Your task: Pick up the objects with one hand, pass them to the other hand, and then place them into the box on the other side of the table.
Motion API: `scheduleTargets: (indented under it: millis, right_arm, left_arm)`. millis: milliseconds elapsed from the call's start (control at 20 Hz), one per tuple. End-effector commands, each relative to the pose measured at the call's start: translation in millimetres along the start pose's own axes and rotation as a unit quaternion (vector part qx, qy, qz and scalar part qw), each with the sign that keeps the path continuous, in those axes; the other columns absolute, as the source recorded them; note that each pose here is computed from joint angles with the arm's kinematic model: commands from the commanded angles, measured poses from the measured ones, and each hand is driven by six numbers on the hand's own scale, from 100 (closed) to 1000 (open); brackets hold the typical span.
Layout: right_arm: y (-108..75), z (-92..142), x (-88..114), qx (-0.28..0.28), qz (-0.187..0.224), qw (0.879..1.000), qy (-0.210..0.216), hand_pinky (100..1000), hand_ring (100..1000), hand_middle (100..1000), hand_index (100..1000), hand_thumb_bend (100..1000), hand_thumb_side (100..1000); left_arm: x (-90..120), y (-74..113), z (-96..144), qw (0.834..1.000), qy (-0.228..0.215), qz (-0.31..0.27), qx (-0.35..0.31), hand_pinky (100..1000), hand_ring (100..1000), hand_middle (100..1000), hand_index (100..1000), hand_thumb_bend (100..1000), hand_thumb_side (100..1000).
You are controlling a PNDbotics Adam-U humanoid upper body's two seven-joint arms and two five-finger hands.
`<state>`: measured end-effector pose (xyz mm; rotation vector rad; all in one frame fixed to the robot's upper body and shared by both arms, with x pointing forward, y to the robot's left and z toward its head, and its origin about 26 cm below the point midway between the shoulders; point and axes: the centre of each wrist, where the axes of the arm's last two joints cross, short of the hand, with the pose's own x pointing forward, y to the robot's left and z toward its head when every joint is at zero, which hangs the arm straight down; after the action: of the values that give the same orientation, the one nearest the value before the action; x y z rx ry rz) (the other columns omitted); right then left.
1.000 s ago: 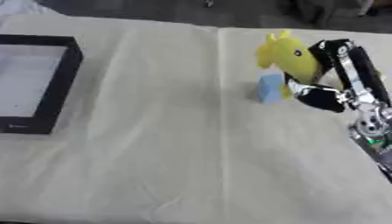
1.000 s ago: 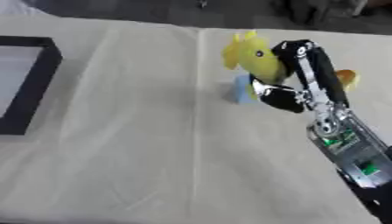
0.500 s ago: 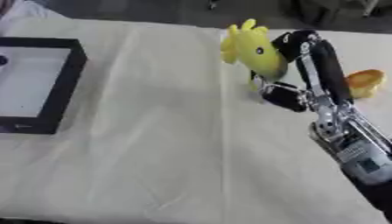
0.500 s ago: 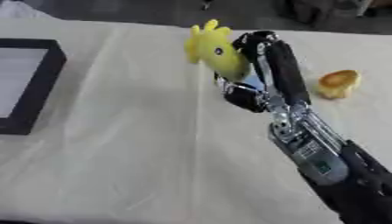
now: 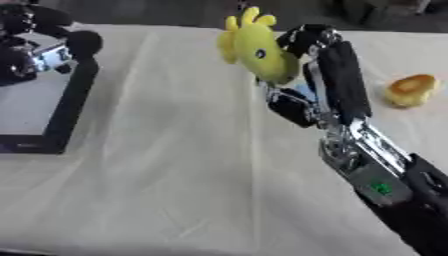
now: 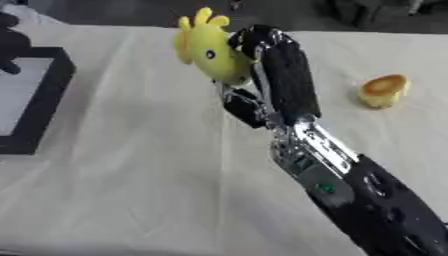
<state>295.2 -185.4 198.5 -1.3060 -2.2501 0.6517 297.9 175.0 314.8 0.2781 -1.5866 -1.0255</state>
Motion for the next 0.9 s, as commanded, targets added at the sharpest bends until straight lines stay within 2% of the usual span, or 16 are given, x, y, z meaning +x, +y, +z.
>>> scheduleTargets:
  millis: [50,350,650,900]
  right_arm:
    - [-2.8,-4.9,8.9,-0.016,0.008,0.999,-0.035,552,467,265,358,165,100]
    - [1.9,-1.4,17.7,-0.014,0.015,0.998,-0.066,557,469,270,361,162,100]
    - [4.3,-0.3,23.4,-0.036,0.017,0.994,-0.100,576,475,281,364,159,100]
    - [7.2,2.3,29.3,-0.048,0.013,0.990,-0.132,587,476,288,365,158,100]
  left_arm:
    - [13.0,-11.5,-2.1,0.999,0.008,-0.031,-0.015,952,712,822,923,606,534]
    - [21.1,-36.7,-8.9,0.996,-0.001,-0.076,-0.038,954,743,831,927,640,485]
    - [27.1,-44.1,-10.9,0.994,-0.012,-0.097,-0.040,959,742,832,933,653,484]
    - [33.8,-50.2,-12.6,0.994,-0.026,-0.099,-0.042,963,736,825,932,662,447]
